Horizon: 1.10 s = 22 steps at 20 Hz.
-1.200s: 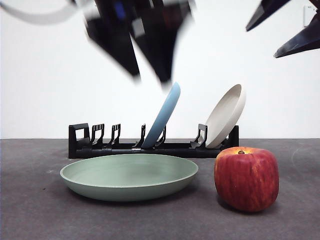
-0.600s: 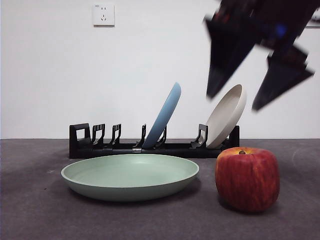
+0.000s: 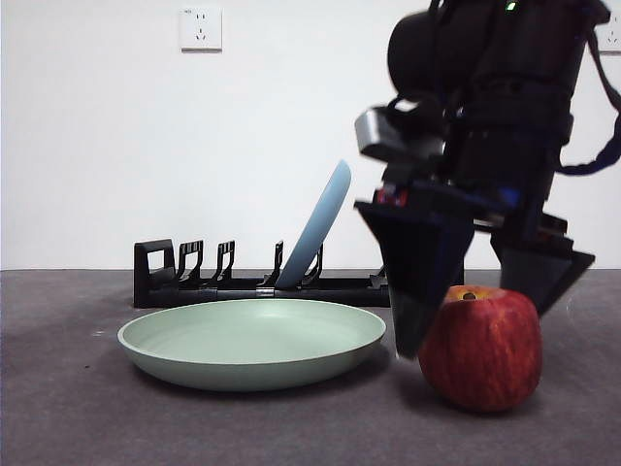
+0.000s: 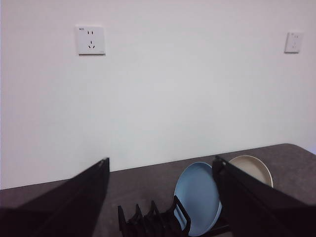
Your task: Take the green plate from the plate rack,put the plate on the table,take the apple from the table,put the apple in the plate
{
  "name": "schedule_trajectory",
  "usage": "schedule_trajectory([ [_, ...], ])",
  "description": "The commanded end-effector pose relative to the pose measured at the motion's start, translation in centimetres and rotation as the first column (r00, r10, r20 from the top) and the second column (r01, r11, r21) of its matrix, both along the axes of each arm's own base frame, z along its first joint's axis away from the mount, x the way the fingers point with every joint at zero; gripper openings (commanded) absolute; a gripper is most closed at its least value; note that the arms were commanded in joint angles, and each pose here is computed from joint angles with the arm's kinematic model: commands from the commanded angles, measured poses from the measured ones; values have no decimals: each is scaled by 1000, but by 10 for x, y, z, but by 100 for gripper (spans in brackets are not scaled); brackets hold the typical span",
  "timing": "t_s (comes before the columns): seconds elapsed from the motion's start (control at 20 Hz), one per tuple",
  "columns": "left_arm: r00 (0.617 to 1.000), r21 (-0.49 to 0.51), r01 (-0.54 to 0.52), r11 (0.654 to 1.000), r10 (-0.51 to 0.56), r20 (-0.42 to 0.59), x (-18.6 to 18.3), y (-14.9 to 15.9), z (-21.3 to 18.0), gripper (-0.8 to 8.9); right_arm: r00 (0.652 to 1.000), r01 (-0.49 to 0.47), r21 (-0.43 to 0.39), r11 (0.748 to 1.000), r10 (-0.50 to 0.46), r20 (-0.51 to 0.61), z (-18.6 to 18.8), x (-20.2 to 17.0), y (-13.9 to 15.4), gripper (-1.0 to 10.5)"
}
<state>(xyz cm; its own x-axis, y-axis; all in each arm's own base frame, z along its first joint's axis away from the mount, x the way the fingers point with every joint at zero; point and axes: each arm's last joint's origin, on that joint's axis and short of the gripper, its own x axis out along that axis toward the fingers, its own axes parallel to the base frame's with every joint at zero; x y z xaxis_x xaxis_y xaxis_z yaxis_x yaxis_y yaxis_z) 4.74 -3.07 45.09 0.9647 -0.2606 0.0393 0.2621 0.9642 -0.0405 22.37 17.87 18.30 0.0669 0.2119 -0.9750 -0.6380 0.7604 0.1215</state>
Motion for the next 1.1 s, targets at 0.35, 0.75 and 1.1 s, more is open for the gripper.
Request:
schedule_trajectory([
  [0.35, 1000, 22, -23, 999, 23, -5, 0, 1, -2, 345, 997, 69, -87, 994, -67, 37, -4, -1, 1, -9],
  [0.75, 1000, 26, -23, 999, 23, -4, 0, 1, -2, 345, 972, 49, 89, 995, -67, 224, 65, 13, 18, -11],
  [1.1, 1000, 29, -22, 999, 22, -6, 0, 1, -3, 345, 952, -37, 217, 975, -31, 304, 95, 40, 58, -12],
])
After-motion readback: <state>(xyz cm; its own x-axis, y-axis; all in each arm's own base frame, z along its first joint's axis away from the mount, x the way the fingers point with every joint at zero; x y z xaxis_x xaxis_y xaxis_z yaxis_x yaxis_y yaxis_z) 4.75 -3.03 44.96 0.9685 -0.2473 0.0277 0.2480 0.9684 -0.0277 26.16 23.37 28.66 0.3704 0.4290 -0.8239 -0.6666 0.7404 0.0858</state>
